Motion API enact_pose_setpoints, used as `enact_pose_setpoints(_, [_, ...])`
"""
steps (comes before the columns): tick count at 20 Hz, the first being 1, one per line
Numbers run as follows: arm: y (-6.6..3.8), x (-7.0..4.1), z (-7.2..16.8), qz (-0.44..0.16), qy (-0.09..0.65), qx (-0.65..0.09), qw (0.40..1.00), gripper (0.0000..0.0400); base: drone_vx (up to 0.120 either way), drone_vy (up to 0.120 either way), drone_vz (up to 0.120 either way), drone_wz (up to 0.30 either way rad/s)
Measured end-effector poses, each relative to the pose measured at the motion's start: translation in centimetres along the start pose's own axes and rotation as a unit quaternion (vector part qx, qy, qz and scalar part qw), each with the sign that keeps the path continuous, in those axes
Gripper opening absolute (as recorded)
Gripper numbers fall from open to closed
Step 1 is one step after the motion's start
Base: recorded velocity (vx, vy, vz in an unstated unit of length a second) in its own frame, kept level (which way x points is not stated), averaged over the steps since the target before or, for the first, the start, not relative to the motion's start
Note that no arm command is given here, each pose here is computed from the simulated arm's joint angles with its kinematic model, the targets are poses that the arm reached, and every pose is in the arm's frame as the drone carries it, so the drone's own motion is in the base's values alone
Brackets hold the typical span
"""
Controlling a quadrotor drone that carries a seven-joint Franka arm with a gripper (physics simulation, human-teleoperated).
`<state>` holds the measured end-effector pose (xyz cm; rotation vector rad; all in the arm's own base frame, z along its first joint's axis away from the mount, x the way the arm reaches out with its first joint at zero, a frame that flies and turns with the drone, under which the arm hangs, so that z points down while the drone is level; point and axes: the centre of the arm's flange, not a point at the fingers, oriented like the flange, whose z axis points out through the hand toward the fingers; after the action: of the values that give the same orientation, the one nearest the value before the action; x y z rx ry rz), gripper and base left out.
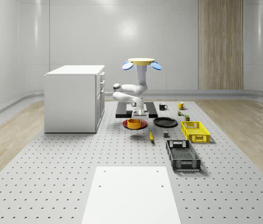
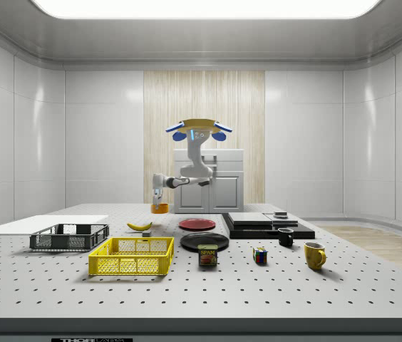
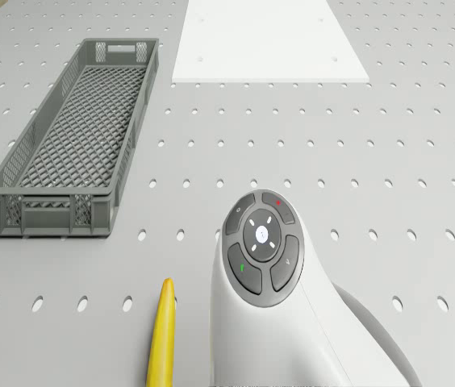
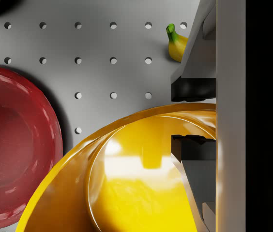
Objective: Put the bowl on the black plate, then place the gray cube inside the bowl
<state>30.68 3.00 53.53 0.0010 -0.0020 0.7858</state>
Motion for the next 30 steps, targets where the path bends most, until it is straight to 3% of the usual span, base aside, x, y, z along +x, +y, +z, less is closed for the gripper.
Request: enact_pose_setpoints(30, [0.00, 0.00, -0.06, 0.000, 0.000, 0.000, 1.000, 0.0100, -0.120, 0.120, 0.000, 0.000])
